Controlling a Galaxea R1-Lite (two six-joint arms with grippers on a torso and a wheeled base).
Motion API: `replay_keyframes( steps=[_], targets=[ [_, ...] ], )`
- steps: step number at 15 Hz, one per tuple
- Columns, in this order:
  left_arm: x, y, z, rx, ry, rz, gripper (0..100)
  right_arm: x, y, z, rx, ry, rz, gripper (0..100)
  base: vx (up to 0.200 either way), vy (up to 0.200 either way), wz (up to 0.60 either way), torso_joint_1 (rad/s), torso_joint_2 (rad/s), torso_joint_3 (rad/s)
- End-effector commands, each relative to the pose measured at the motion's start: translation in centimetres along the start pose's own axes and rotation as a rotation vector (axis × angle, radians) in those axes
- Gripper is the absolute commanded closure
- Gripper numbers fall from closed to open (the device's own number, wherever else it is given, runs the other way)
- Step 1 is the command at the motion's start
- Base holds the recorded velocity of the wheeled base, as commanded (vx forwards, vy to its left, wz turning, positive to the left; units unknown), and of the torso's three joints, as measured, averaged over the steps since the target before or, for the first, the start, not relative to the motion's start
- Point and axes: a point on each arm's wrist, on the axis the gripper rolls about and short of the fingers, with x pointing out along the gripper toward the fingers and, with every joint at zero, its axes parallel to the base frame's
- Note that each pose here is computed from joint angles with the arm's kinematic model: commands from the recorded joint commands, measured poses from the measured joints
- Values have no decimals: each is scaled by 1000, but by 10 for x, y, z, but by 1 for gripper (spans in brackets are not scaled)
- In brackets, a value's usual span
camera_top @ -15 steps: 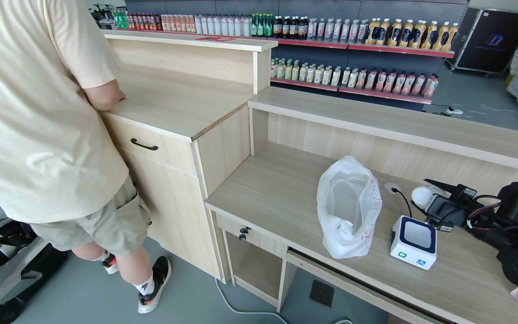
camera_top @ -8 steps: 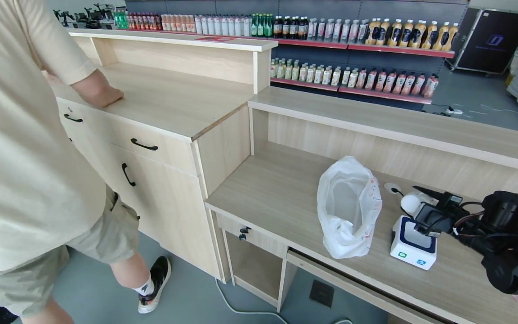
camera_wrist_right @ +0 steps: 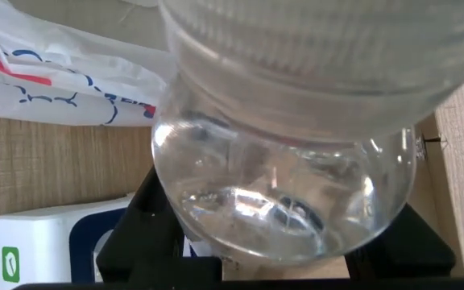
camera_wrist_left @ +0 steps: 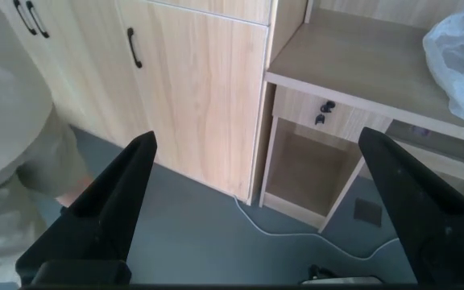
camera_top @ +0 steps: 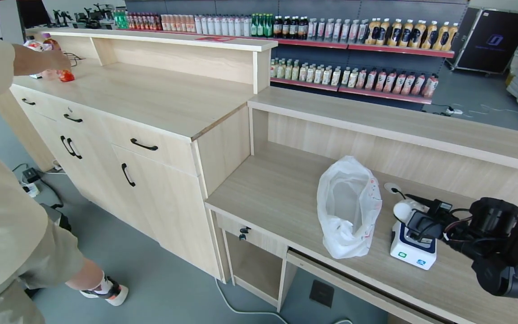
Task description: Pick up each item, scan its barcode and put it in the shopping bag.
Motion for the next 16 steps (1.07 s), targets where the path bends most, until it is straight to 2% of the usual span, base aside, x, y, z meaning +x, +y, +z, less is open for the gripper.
replay_keyframes(
  steps=[1, 16],
  targets=[
    [0, 0, 0, 0, 0, 0, 0, 10, 1, 2, -11, -21, -7, 100, 0, 0, 0, 0, 0, 0],
    [0, 0, 0, 0, 0, 0, 0, 25, 11, -6, -12, -30, -4, 100, 0, 0, 0, 0, 0, 0]
  ],
)
